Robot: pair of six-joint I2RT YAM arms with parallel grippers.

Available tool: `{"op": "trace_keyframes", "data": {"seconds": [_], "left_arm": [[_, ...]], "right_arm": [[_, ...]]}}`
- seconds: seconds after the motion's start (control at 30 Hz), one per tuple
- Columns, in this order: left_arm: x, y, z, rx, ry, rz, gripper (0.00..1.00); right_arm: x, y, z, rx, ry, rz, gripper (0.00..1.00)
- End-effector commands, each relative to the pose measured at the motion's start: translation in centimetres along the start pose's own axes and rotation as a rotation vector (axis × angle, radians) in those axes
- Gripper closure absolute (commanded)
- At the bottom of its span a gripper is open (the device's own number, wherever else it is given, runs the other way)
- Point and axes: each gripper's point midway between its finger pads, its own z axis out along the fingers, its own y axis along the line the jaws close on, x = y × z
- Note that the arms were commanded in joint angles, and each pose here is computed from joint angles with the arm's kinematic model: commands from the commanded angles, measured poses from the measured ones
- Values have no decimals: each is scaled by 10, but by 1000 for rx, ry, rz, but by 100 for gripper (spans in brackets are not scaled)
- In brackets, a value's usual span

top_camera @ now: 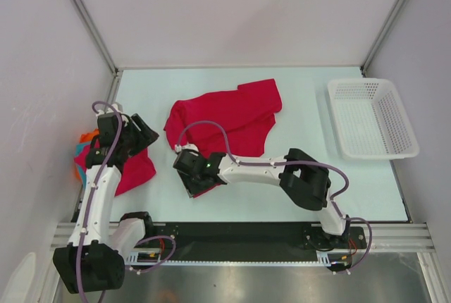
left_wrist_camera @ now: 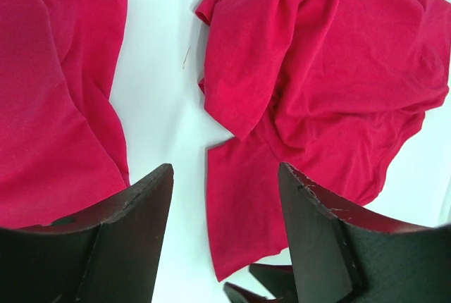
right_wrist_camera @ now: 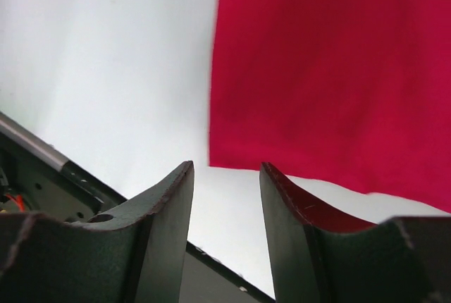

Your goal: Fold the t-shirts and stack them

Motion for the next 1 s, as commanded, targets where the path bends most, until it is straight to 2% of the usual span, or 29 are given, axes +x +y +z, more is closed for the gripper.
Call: {"op": "trace_keyframes", "data": {"seconds": [0.0,0.27,0.63,0.73,0.77,0.8,0.83,0.97], "left_arm": [[-5,-5,-2,32,-18,15,33],[-9,-2,-2,33,-25,13,34],[-12,-1,-5,39,-31,11,33],[-13,0,-5,40,-30,10,33],[-12,0,-5,40,-30,12,33],[-13,0,-5,39,-31,13,33],[-13,1,-5,37,-30,11,33],[-11,3,-3,34,-22,14,33]], "right_arm": [[-3,31,5,-71,-4,-10,52],[19,26,32,-48,61,-21,51],[35,-29,40,101,70,-14,53],[37,-41,39,117,69,-12,73],[38,-44,38,126,67,-15,85],[36,-46,36,128,61,-16,90],[39,-50,36,144,61,-23,99],[33,-55,19,159,21,-25,100]]}}
